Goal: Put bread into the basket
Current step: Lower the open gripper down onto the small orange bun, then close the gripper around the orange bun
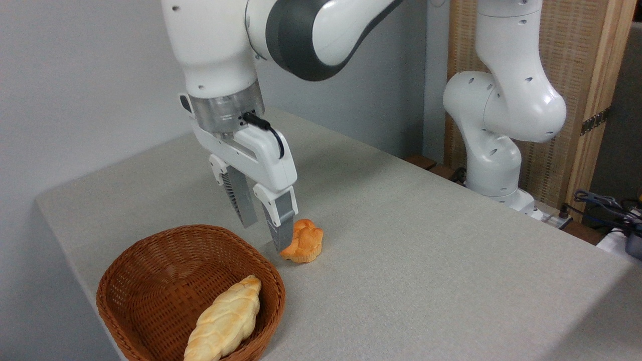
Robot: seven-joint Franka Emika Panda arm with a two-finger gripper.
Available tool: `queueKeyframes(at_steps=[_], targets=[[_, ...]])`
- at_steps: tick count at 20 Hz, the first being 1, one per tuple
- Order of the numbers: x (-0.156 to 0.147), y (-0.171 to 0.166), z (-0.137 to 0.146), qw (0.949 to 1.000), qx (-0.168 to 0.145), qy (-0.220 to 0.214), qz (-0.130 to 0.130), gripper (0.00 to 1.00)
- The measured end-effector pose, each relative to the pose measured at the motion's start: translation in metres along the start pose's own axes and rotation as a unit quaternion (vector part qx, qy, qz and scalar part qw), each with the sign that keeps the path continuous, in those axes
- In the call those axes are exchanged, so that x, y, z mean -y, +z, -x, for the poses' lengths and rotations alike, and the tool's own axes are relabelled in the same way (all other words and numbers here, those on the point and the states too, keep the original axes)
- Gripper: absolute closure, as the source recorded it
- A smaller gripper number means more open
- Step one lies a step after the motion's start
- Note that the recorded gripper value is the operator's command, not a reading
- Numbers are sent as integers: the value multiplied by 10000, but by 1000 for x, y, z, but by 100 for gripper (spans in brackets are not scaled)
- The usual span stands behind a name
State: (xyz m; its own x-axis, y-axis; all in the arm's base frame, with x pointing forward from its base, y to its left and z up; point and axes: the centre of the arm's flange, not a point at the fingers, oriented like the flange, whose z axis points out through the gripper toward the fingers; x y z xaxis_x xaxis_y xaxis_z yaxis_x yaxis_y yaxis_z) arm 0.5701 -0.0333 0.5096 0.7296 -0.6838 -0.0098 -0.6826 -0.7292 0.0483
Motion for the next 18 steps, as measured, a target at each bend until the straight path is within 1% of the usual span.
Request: queueKeyframes(at_steps=[6, 9, 18], targets=[[-18, 30, 13, 9992, 269, 225, 216, 0], [-30, 43, 15, 9983, 388, 298, 309, 0], [-61, 78, -2, 9945, 662, 603, 545, 0]])
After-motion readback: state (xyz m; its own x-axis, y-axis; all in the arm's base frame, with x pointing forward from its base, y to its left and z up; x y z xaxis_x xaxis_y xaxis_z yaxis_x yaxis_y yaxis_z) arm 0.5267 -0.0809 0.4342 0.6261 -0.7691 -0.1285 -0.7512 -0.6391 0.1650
